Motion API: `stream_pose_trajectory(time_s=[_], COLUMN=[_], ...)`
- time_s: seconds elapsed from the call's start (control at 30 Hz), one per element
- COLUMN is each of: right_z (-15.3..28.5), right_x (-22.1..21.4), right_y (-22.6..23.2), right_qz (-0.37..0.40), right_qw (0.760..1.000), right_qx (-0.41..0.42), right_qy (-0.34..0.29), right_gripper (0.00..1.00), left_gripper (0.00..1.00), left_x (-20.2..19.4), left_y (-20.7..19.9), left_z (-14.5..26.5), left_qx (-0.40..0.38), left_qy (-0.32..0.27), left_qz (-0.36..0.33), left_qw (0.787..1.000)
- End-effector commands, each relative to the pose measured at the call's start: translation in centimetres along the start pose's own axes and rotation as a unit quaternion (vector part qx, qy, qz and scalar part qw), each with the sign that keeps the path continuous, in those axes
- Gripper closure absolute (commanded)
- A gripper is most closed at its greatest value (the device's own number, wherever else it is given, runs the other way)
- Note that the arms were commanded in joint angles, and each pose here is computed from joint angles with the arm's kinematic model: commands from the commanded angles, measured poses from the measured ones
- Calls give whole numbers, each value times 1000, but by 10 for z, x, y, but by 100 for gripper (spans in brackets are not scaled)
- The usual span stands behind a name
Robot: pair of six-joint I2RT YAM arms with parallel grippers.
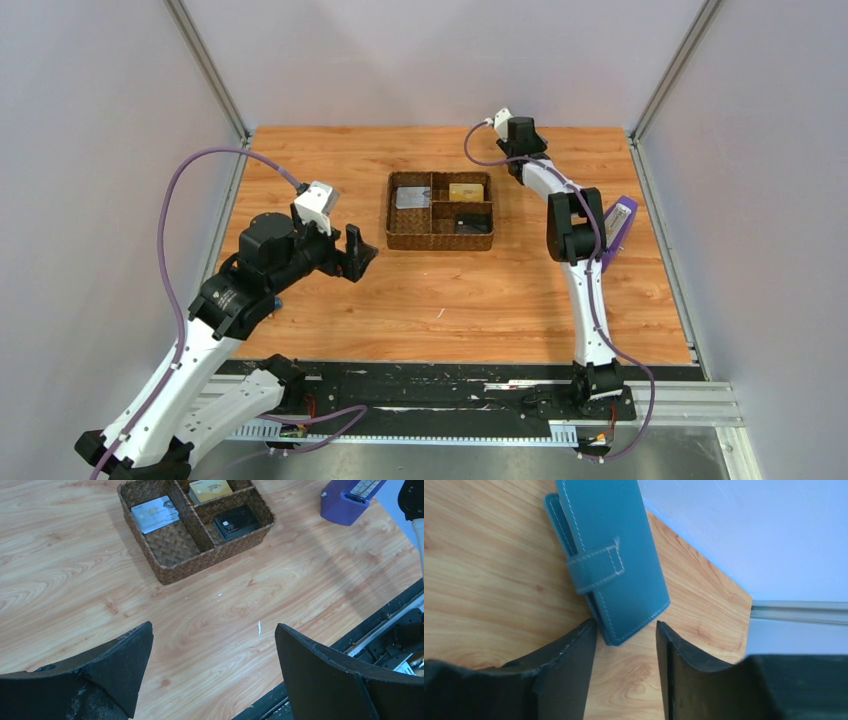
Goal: Take the credit cards out of the card holder
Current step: Pick up the card holder from the center of the board.
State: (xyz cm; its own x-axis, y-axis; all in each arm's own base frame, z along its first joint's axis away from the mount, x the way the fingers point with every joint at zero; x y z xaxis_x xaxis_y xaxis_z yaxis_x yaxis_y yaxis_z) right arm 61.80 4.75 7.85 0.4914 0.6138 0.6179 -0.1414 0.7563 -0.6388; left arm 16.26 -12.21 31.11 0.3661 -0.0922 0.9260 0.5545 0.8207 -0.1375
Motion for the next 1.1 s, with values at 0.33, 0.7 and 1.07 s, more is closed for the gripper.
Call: stream_pose_trajectory(time_s=[0.33, 0.7, 1.07], right_z=[-5, 25, 95], right_x=[12, 10, -7], right_y=[5, -9, -18], right_qz=[51, 27, -98], right_qw=[997, 998, 995], right_qx=[-34, -42, -15], right_qy=[-37, -30, 24], right_gripper=[99, 100, 100], left_gripper=[0, 0, 0], left_x=[4, 4, 3], left_y=[-3, -2, 3], left_z=[-4, -3, -1], left_qx=[-12, -7, 13], left_qy=[-9, -11, -11], left_qz=[4, 3, 2], left_qw=[1000, 1000, 1000])
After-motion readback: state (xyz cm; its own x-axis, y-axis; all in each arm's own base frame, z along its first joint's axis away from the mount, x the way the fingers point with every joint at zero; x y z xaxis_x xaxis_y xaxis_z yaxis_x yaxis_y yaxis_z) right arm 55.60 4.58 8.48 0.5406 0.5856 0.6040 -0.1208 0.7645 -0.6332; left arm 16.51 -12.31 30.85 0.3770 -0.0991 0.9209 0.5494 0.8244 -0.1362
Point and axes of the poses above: each gripper's point midway between its finger pads, its own z axis back along the fingers, its own y axis along the line the jaws close on, x = y × z, the point moved 7 cm from there along z, back along the fingers, and after that the axes turned 4 degrees about -z, right-handed, at the moved point
